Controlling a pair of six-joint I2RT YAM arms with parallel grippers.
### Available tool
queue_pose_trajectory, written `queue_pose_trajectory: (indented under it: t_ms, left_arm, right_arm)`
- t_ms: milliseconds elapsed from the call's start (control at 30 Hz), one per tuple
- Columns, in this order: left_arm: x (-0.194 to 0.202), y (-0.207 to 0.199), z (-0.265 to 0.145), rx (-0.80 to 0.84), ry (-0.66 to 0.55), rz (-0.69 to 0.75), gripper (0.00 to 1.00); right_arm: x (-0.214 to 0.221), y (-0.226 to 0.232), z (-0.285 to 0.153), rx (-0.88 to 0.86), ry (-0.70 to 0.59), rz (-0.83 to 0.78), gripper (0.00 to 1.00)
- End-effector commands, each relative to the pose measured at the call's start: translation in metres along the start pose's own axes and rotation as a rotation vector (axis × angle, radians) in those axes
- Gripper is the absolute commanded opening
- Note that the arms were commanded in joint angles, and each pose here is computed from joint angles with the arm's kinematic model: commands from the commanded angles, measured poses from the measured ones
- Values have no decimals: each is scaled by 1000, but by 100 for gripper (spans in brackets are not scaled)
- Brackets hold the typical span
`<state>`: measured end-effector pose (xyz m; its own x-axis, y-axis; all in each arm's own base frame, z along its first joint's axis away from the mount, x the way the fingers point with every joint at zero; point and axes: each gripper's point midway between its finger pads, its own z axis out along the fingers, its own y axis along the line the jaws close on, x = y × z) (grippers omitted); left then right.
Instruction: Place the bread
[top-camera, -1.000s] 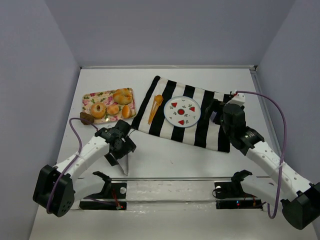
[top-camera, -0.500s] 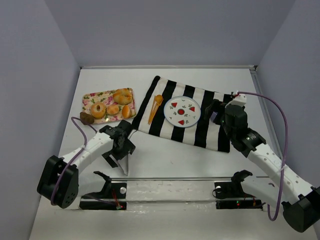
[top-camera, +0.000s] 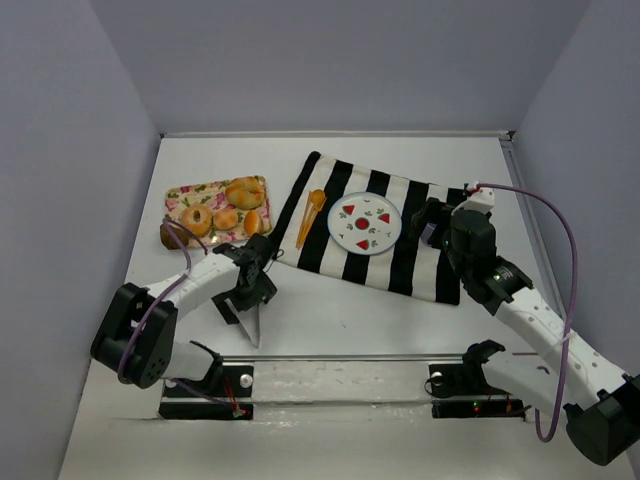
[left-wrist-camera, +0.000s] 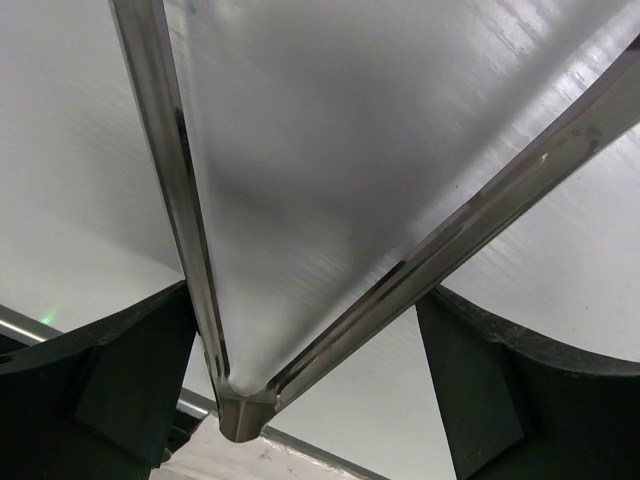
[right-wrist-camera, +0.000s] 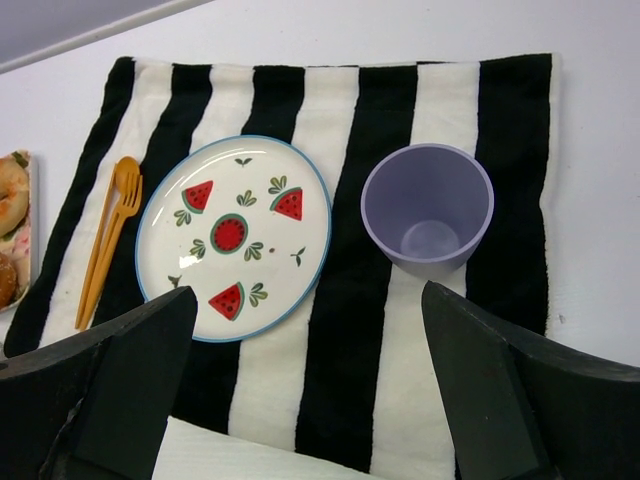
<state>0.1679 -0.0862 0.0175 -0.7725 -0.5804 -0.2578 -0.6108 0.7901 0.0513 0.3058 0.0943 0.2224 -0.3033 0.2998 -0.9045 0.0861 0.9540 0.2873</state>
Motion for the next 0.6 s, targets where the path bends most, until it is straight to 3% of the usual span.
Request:
queue_pose_trajectory:
  t_ms: [0,233,467,500,567]
  left_arm:
    - [0,-3,8,7,-12,23,99]
    - [-12,-8,15,19,-83,-23,99]
    - [-30,5,25,-87,-171,-68,99]
    - [-31,3,24,-78,-180,-74,98]
    - [-31,2,27,-63,-186,-83,87]
  right_arm:
    - [-12,2,-2,-9,-58,9,100]
    - [-11,1,-1,0,-58,7,100]
    - [-11,3,-1,-8,-57,10,100]
    - [-12,3,-1,-10,-58,10,100]
    - [-11,2,-2,-8,-57,10,100]
